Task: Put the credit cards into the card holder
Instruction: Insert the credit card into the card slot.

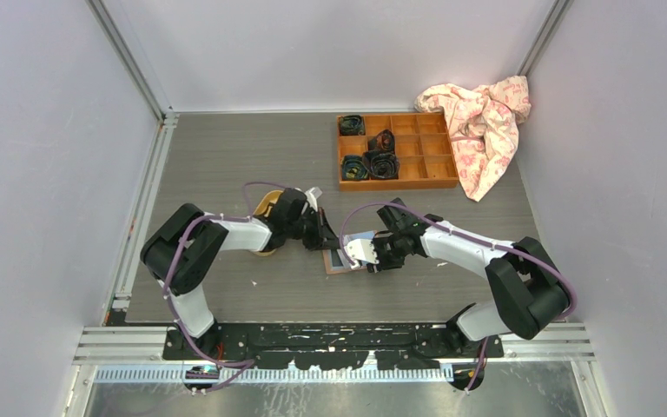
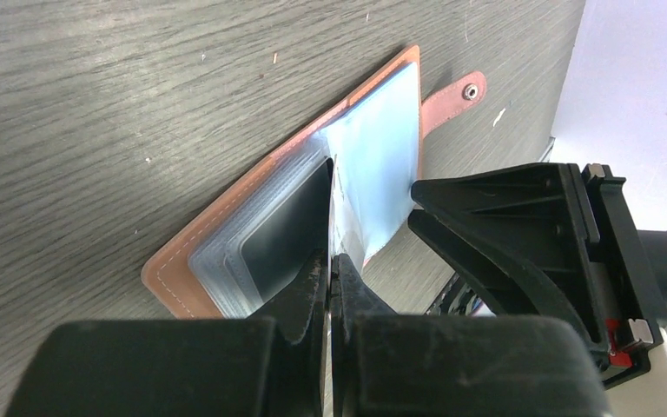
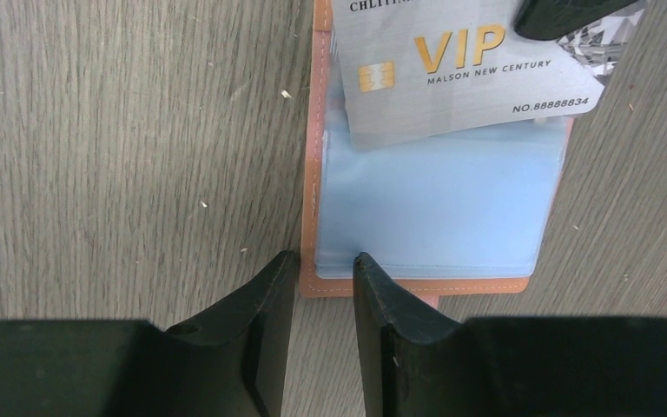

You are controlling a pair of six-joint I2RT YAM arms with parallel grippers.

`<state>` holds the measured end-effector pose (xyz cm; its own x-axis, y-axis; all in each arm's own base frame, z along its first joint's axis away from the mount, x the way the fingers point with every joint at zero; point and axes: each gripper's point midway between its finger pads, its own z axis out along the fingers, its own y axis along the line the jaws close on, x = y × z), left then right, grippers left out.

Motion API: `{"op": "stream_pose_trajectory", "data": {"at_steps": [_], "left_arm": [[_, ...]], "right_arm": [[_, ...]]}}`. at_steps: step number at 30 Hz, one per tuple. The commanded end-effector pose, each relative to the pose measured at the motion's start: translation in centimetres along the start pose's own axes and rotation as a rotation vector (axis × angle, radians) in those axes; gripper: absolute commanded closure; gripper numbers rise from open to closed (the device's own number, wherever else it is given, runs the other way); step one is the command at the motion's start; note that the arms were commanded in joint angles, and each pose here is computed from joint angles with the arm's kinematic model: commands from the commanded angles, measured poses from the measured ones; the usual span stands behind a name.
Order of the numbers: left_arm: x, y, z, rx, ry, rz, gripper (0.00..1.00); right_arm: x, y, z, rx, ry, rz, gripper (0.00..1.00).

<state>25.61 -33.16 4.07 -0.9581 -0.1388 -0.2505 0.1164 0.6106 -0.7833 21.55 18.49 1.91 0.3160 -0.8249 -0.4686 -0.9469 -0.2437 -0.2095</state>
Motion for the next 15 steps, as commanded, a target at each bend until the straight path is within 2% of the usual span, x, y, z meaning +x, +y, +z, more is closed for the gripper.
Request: {"op": "stream_pose_trajectory", "data": {"at_steps": [1,15], "left_arm": [[-0.11,0.41,0.43,-0.040,0.019,0.008,1.00],[0.29,0.79,1.08,-0.094,0.112,-0.001,1.00]], "right_arm": [[-0.63,-0.67,-0.16,0.005,-0.006,-0.029,0.63],[-0.78,-0.53,0.04,-0.002,-0.002,-0.038,0.63]]}}
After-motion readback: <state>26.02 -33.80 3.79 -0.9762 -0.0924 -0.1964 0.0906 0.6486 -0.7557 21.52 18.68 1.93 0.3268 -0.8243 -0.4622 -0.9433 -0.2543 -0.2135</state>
